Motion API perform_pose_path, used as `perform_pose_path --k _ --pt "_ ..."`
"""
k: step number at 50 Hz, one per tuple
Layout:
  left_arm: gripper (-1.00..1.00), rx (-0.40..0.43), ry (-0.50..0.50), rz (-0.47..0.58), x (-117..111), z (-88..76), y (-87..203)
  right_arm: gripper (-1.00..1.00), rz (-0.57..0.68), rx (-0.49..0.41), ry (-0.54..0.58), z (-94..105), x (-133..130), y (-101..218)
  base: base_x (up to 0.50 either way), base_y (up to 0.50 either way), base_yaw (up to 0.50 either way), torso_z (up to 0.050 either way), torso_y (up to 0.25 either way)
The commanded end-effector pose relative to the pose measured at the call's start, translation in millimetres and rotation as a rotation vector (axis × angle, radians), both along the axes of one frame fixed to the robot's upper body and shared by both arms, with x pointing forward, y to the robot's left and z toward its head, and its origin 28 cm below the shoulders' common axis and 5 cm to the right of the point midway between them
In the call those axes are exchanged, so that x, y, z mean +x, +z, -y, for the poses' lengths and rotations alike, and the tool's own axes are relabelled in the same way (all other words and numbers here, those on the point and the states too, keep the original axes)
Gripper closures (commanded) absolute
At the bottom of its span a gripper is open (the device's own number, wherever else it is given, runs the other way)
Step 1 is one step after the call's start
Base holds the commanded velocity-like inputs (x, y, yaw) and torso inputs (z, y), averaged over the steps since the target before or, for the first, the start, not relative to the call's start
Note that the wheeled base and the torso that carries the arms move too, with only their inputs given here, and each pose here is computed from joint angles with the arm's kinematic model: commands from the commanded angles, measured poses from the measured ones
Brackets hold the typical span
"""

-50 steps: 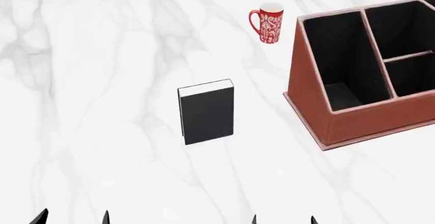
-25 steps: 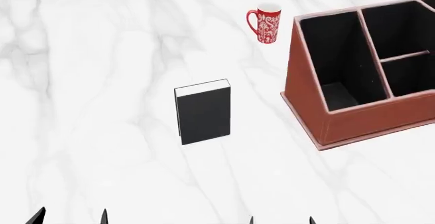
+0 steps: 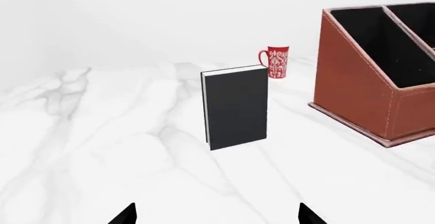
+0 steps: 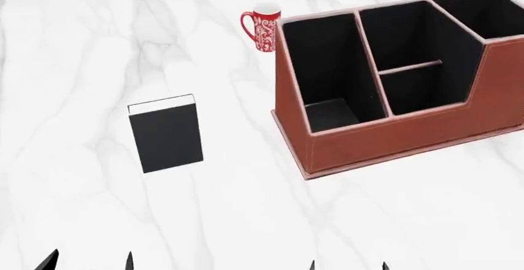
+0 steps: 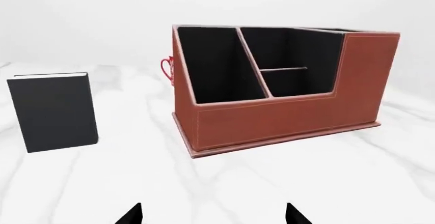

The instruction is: Pick up the book and place it in the right compartment of the caddy.

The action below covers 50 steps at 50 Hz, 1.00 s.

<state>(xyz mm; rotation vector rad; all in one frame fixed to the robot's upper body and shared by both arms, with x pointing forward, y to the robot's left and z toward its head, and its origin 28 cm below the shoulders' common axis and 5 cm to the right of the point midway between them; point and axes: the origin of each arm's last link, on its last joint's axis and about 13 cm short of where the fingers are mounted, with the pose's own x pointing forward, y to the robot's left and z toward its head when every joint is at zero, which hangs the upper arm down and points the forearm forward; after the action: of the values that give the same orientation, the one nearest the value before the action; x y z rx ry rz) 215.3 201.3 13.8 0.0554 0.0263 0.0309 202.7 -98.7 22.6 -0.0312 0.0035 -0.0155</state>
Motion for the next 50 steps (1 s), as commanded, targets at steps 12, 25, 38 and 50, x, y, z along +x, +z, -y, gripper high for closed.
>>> perform_pose_path --k 12,25,38,50 --pt "-1.00 0.073 0.313 0.108 -9 -62.7 70 -1.00 0.049 -0.023 -0.023 2.6 21 69 0.00 0.00 0.00 0.000 0.000" --pt "-1.00 0.038 0.695 0.198 -59 -144.7 134 -1.00 0.061 -0.021 0.089 -6.2 60 158 0.39 0.00 0.00 0.000 0.000" --pt "-1.00 0.052 0.868 0.161 -84 -179.2 126 -1.00 0.086 -0.048 0.034 -5.6 91 192 0.50 0.00 0.00 0.000 0.000" --pt "-1.00 0.025 0.940 0.133 -100 -195.2 115 -1.00 0.094 -0.055 -0.004 5.1 101 212 0.50 0.00 0.00 0.000 0.001"
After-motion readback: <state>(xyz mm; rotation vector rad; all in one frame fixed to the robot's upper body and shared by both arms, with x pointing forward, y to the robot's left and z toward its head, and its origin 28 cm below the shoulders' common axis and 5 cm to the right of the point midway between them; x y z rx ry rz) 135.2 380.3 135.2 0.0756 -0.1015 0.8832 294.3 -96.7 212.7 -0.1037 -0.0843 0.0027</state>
